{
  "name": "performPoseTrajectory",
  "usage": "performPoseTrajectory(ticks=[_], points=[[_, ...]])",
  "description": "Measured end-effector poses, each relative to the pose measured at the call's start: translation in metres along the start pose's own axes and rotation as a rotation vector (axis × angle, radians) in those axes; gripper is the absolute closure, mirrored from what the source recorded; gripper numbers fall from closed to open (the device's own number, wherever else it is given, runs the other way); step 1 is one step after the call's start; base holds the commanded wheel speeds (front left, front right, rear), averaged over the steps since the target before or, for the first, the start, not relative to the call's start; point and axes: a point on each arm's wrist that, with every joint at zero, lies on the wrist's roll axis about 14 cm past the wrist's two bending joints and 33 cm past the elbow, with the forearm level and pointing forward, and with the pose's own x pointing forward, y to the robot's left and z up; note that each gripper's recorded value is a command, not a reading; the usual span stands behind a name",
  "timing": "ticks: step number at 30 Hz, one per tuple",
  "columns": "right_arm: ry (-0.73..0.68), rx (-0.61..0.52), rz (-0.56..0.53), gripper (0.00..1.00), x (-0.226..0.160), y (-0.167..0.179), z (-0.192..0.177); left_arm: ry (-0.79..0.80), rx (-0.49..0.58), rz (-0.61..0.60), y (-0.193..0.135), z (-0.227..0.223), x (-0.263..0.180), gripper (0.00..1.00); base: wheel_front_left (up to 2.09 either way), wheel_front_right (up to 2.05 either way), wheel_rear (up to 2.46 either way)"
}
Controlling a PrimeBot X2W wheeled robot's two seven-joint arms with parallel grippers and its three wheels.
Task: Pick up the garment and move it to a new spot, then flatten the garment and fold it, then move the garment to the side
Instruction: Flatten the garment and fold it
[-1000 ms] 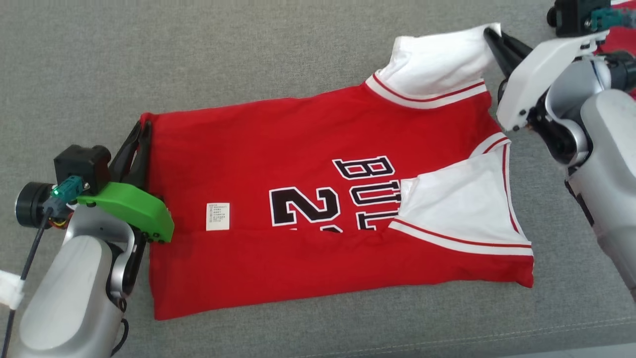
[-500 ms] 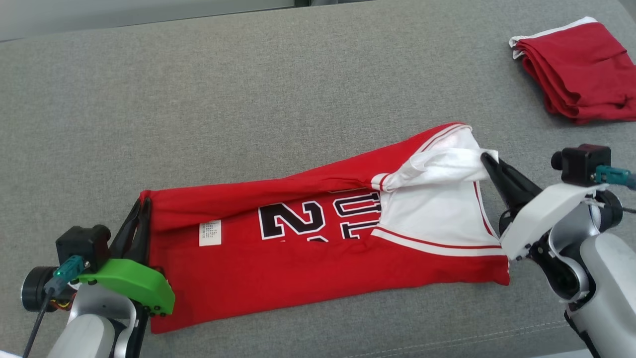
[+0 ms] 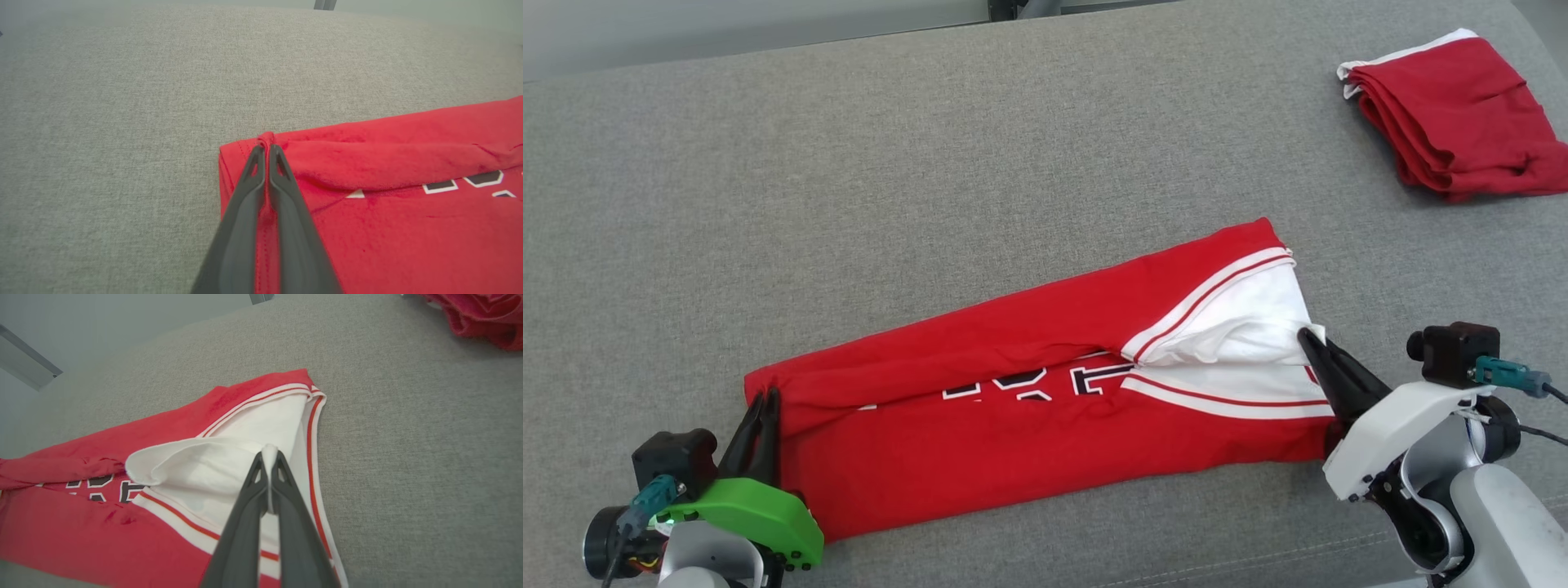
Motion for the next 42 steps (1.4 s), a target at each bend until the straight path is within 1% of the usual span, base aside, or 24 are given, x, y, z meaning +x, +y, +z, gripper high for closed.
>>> performPoseTrajectory(ticks=[3,4,5,6,7,8,9,12,18,27,35,39,42], points=[[0.003,0.003,-0.008,1.00,-0.001,-0.001,-0.005,-0.004,-0.010,0.006,0.001,-0.002,-0.001,1.00,0.00,0.00,0.00],[-0.010,0.017,-0.012,1.00,-0.003,-0.001,-0.007,-0.023,-0.029,0.017,0.001,-0.001,-0.004,1.00,0.00,0.00,0.00],[-0.010,0.022,-0.013,1.00,-0.004,0.000,-0.009,-0.032,-0.042,0.022,0.001,-0.001,-0.006,0.97,0.00,0.00,0.00],[-0.015,0.027,-0.019,0.84,-0.006,-0.001,-0.011,-0.044,-0.051,0.028,0.002,-0.001,-0.008,0.81,0.00,0.00,0.00],[-0.022,0.040,-0.028,0.65,-0.008,-0.003,-0.012,-0.057,-0.069,0.038,0.004,0.000,-0.010,0.58,0.00,0.00,0.00],[-0.022,0.040,-0.028,0.43,-0.008,-0.003,-0.012,-0.057,-0.069,0.038,0.004,0.000,-0.010,0.13,0.00,0.00,0.00],[-0.024,0.046,-0.035,0.00,-0.011,-0.004,-0.014,-0.065,-0.082,0.045,0.004,-0.001,-0.013,0.00,0.00,0.00,0.00],[-0.035,0.070,-0.070,0.00,-0.022,-0.012,-0.021,-0.085,-0.130,0.064,0.005,-0.004,-0.025,0.00,0.00,0.00,0.00],[-0.046,0.077,-0.109,0.00,-0.034,-0.020,-0.024,-0.120,-0.165,0.076,0.002,0.000,-0.038,0.00,0.00,0.00,0.00],[-0.117,0.059,-0.171,0.00,-0.054,-0.035,-0.011,-0.258,-0.148,0.099,0.004,0.038,-0.053,0.00,0.00,0.00,0.00],[-0.187,0.015,-0.167,0.00,-0.061,-0.032,0.013,-0.335,-0.110,0.078,-0.007,0.059,-0.064,0.00,0.00,0.00,0.00],[-0.213,-0.001,-0.148,0.00,-0.054,-0.026,0.027,-0.355,-0.114,0.081,-0.010,0.064,-0.068,0.00,0.00,0.00,0.00],[-0.209,-0.006,-0.133,0.00,-0.045,-0.023,0.031,-0.362,-0.117,0.087,-0.010,0.064,-0.072,0.00,0.00,0.00,0.00]])
